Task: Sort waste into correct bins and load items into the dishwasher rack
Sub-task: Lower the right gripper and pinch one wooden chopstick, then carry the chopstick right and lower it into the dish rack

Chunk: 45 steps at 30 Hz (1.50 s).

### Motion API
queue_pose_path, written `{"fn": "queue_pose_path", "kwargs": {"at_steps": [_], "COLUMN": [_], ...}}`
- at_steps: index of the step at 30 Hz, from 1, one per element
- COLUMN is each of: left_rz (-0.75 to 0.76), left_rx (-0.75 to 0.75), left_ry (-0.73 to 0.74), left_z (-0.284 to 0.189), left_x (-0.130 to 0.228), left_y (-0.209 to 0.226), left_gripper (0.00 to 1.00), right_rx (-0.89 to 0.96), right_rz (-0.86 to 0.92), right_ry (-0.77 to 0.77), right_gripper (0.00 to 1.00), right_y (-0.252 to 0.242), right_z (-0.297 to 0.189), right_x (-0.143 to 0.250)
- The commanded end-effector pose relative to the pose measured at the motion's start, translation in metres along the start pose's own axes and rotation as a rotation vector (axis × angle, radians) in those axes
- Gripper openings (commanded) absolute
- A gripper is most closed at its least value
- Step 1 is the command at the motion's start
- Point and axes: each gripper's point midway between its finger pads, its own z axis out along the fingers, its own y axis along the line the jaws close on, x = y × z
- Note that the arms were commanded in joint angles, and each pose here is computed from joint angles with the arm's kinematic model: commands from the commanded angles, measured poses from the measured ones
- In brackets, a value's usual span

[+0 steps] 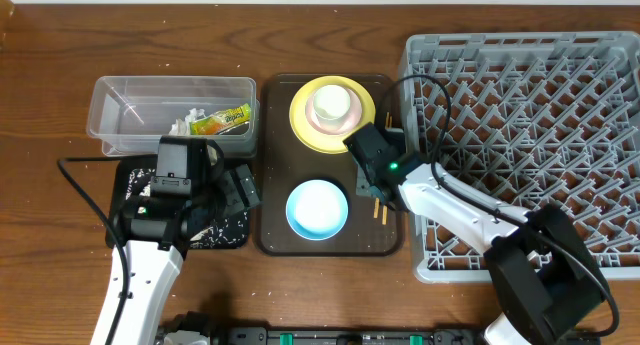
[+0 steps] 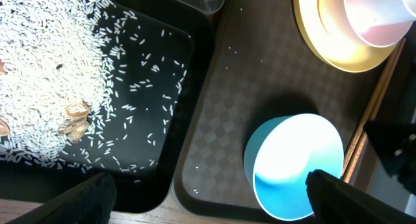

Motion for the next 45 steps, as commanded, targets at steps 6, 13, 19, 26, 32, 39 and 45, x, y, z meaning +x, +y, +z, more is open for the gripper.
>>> {"fn": "queue_pose_path", "kwargs": {"at_steps": [6,13,19,26,32,39,45], "left_rz": [0.004,0.004,0.004,0.004,0.004,0.004,0.004], "left_rx": [0.013,0.013,0.013,0.013,0.013,0.013,0.013], "left_ry": [-0.009,-0.008,-0.008,-0.008,-0.008,-0.008,-0.008], "left_z": [-0.004,-0.004,-0.004,-0.004,-0.004,-0.004,-0.004], "left_x": [-0.004,-0.004,-0.004,-0.004,-0.004,-0.004,-0.004], "left_y": [-0.003,-0.003,-0.003,-0.003,-0.003,-0.003,-0.003], "left_gripper": [0.96,0.96,0.96,0.96,0.96,0.96,0.96], "right_rx": [0.028,0.052,0.087,0.080,0.025,-0.086,-0.103], "right_rz": [-0.013,0.022,0.014,0.014,-0.040,-0.171,-0.170], "right_ry": [-0.056,-0.027,0.018,0.011,-0.044,-0.207,-0.359], "right_gripper": [0.33,0.32,0.31,0.01,0.01,0.01,0.01], "right_y": [-0.002,-0.003,-0.008,-0.007,0.006,0.019,-0.005], "right_z": [0.000,0.017,0.038,0.036,0.014,-0.068,-0.138], "right_x": [-0.015,-0.006,0.006,0.004,-0.016,-0.058,-0.081]}}
